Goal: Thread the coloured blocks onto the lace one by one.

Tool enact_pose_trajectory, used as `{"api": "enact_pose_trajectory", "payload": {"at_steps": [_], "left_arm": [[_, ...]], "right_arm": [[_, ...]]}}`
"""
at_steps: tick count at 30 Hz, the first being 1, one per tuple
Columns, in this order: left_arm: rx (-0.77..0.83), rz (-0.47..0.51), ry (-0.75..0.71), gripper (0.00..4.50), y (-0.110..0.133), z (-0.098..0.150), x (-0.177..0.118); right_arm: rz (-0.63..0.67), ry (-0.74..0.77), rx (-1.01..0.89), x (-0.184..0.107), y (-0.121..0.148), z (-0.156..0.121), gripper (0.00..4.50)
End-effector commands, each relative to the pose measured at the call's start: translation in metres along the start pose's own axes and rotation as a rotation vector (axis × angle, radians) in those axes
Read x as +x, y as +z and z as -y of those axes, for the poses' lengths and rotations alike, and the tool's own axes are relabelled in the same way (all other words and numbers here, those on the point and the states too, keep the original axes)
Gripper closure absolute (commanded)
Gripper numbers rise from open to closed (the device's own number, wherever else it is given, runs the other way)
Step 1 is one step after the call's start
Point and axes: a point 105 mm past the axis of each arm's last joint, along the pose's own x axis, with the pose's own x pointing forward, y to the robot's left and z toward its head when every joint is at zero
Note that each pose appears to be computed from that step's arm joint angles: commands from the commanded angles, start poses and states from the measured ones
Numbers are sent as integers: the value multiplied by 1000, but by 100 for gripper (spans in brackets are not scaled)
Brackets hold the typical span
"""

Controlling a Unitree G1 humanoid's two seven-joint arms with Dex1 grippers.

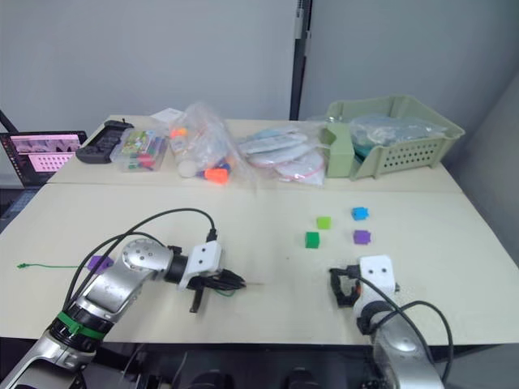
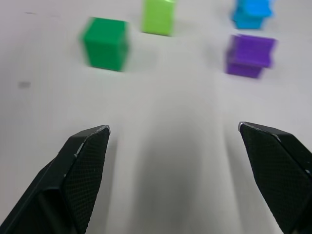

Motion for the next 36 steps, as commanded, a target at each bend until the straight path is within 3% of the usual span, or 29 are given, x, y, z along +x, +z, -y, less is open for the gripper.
{"api": "enact_pose_trajectory", "payload": {"at_steps": [1, 10, 14, 17, 24, 28, 33, 36], "left_arm": [[34, 45, 9, 450, 15, -1, -1], [34, 43, 21, 450, 16, -2, -2], [30, 42, 29, 450, 16, -3, -3], [29, 40, 29, 450, 15, -2, -5], [23, 35, 32, 450, 13, -1, -5], [22, 37, 32, 450, 13, -1, -4], [19, 33, 33, 450, 10, -1, -5], [15, 29, 40, 450, 9, -2, -7]], "right_arm": [[71, -98, -8, 21, 12, 15, 4], [78, -176, 14, 73, 11, 43, 4], [99, -173, 40, 80, 12, 46, 4], [114, -151, 34, 84, 13, 45, 83], [151, -144, 47, 76, 18, 41, 327], [197, -147, 61, 69, 27, 39, 332], [274, -95, 66, 39, 47, 14, 332], [291, 66, 65, -2, 57, -42, 332]]}}
